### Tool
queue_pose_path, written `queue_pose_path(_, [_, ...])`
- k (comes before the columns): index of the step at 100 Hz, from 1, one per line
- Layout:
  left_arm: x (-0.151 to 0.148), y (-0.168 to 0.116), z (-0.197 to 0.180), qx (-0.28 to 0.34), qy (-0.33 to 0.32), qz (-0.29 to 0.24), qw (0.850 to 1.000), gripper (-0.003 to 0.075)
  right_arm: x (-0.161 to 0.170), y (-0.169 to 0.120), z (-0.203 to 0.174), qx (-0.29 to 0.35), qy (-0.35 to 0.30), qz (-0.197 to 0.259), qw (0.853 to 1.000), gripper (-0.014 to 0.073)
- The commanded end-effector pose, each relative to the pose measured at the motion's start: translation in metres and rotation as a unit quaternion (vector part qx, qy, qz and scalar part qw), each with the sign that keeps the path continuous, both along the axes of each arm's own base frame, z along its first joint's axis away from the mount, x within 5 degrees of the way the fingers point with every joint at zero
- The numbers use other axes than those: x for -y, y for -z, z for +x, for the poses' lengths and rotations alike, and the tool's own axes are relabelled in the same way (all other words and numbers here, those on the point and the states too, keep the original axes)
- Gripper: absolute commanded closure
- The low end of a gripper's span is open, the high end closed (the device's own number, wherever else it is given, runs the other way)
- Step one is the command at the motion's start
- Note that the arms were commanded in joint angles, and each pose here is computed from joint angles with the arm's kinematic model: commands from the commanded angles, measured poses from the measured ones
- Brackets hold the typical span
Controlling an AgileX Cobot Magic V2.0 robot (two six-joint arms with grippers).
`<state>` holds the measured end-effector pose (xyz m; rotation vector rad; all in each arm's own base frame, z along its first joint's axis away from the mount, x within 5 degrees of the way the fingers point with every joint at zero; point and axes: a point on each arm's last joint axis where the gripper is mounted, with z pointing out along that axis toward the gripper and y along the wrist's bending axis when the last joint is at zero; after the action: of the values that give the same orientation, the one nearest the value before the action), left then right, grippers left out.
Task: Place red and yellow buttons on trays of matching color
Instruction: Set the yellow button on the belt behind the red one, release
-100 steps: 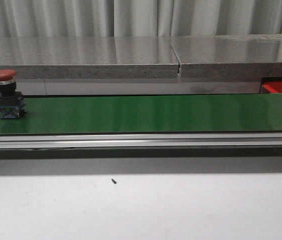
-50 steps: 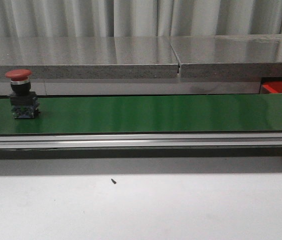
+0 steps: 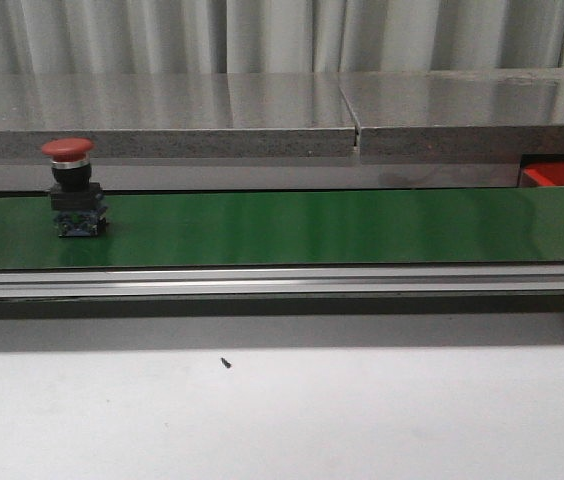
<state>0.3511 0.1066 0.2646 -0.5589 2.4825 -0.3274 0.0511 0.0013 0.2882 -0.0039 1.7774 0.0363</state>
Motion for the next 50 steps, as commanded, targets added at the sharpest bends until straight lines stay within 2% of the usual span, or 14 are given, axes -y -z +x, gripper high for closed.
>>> queue_pose_path(1, [0.004, -0.014, 0.004, 0.030, -0.002, -0.003, 1.000, 0.0423, 0.000, -0.014, 0.000, 0.042, 0.000, -0.007, 0.999, 0.0710])
queue_pose_path(8, [0.004, -0.011, 0.004, 0.024, 0.003, -0.003, 1.000, 0.0363, 0.000, -0.014, 0.000, 0.042, 0.000, -0.007, 0.999, 0.0710])
queue_pose_path(18, [0.004, -0.012, 0.004, 0.025, 0.009, 0.001, 1.000, 0.0193, 0.000, -0.014, 0.000, 0.042, 0.000, -0.007, 0.999, 0.0710])
queue_pose_path(25, [0.004, -0.013, 0.003, 0.027, 0.009, 0.001, 1.000, 0.0121, 0.000, -0.014, 0.000, 0.042, 0.000, -0.007, 0.999, 0.0710])
queue_pose_path(50, [0.009, -0.039, -0.008, 0.063, 0.020, 0.023, 0.998, 0.0176, 0.000, -0.014, 0.000, 0.042, 0.000, -0.007, 0.999, 0.0710])
